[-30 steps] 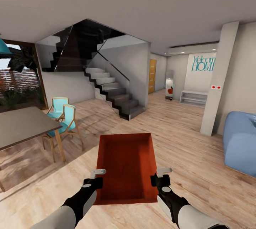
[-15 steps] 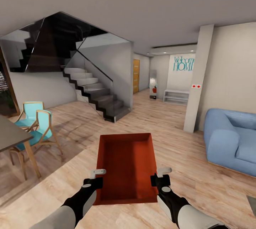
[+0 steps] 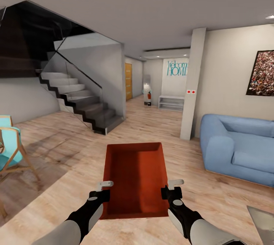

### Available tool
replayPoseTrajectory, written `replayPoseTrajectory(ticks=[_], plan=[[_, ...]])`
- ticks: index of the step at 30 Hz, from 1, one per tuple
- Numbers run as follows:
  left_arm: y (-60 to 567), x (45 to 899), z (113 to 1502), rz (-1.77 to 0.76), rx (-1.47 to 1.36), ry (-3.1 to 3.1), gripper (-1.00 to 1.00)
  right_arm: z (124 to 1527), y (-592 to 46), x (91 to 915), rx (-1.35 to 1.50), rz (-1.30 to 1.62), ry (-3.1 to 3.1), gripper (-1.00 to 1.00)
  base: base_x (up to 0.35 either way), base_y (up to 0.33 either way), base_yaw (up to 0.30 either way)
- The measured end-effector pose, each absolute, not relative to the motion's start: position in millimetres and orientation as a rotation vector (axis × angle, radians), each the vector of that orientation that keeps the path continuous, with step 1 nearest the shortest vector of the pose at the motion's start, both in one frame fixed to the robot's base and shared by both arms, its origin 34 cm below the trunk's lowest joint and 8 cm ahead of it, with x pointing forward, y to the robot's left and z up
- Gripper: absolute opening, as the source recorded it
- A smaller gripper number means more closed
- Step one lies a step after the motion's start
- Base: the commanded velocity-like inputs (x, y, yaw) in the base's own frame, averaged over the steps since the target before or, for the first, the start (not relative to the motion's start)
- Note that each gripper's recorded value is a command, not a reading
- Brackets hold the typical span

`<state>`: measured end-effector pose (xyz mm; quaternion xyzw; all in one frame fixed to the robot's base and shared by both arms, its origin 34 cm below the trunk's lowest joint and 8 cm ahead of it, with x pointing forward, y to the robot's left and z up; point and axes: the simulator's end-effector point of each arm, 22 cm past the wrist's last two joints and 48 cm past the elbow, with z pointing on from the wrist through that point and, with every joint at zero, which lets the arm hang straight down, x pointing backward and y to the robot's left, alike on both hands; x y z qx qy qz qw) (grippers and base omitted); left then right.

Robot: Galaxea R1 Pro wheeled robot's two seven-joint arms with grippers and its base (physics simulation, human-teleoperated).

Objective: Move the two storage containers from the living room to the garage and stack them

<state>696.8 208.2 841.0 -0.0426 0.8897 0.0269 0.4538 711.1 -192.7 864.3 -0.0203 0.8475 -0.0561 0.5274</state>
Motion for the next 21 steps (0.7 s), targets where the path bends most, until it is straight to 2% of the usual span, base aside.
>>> replayPoseTrajectory(ticks=[18,21], plan=[[208.9,696.6,840.5,0.065,-0.105,2.196,-1.0,864.2,-192.0,710.9,-0.049,-0.135,2.026,-1.0,0.32,0.0,-0.284],[209.2,696.7,840.6,0.064,-0.106,2.195,-1.0,864.5,-191.7,711.1,-0.05,-0.135,2.025,-1.0,0.32,0.0,-0.182]])
